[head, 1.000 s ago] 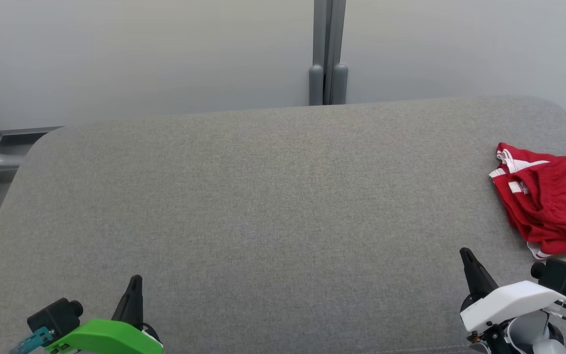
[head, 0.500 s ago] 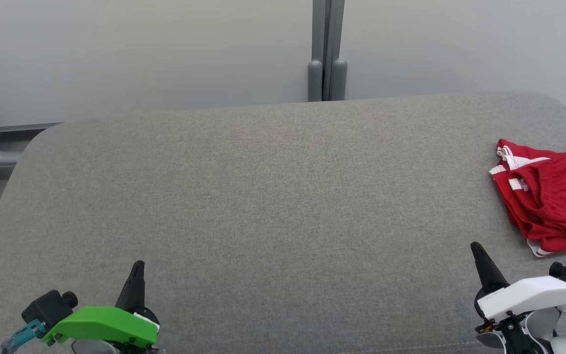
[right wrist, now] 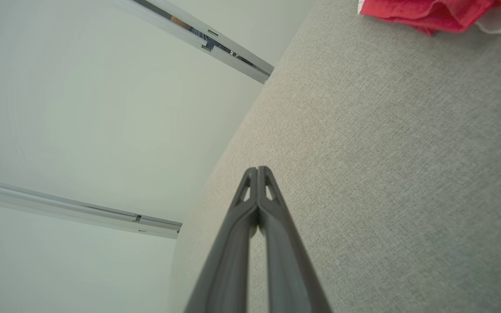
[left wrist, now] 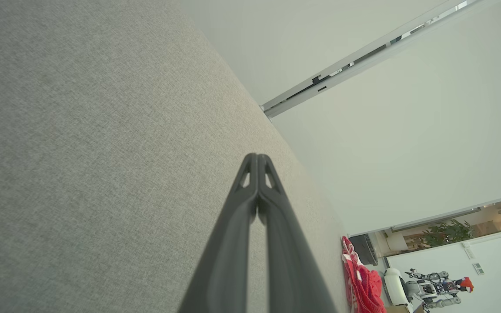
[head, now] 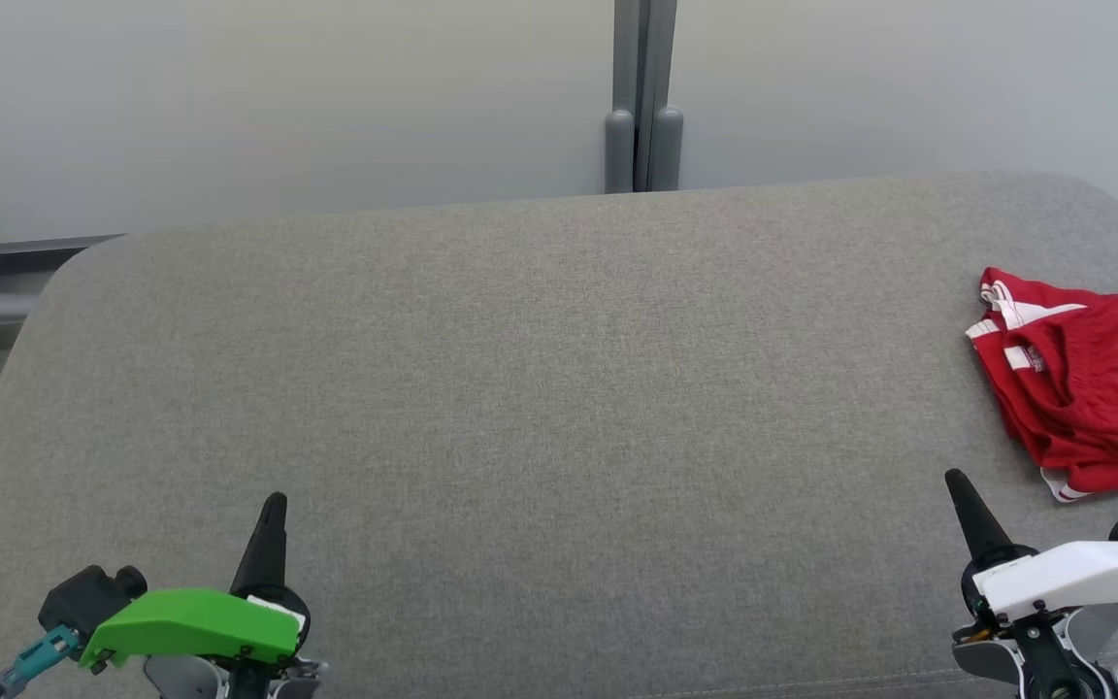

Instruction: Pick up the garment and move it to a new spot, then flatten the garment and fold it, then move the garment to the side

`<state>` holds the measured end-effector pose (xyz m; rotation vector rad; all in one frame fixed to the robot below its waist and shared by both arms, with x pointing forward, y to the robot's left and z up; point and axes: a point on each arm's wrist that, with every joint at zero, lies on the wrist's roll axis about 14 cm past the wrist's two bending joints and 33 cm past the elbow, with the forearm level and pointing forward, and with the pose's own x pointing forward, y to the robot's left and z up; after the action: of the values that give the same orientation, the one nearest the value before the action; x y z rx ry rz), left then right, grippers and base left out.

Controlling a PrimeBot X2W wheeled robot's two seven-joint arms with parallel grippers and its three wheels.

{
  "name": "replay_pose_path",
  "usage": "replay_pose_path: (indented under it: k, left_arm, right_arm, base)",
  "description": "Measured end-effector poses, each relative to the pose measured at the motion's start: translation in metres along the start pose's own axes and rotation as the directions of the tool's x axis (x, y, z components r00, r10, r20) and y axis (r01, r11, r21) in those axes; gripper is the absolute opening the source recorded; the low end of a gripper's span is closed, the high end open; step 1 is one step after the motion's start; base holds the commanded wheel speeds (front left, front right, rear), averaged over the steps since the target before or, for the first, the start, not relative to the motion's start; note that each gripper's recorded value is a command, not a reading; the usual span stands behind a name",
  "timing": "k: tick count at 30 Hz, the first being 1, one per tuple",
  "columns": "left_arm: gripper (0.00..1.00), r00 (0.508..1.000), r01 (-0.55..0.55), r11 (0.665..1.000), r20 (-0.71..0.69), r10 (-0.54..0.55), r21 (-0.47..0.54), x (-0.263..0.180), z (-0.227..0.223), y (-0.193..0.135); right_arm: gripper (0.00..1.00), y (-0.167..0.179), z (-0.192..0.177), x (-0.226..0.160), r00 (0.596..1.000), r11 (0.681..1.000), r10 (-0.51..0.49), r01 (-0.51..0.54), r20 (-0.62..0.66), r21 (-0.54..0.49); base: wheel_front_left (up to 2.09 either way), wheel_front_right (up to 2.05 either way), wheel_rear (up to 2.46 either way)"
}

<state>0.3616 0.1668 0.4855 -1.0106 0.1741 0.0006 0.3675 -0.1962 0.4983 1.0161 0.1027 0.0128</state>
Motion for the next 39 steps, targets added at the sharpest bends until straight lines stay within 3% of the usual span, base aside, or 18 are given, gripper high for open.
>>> replay_pose_path:
  k: [20,39]
  left_arm:
    - [0.00,0.999,0.036,0.981,0.023,-0.033,-0.191,0.010,0.002,-0.008]
    - [0.00,0.997,0.076,0.934,0.053,-0.062,-0.349,0.018,0.005,-0.015]
  right_arm:
    - [0.00,-0.006,0.013,0.003,0.999,0.981,0.001,-0.008,0.035,0.194]
    - [0.00,-0.010,0.025,0.005,0.997,0.936,0.004,-0.029,0.071,0.351]
  base:
    - [0.00,0.00,0.00]
    - [0.00,0.00,0.00]
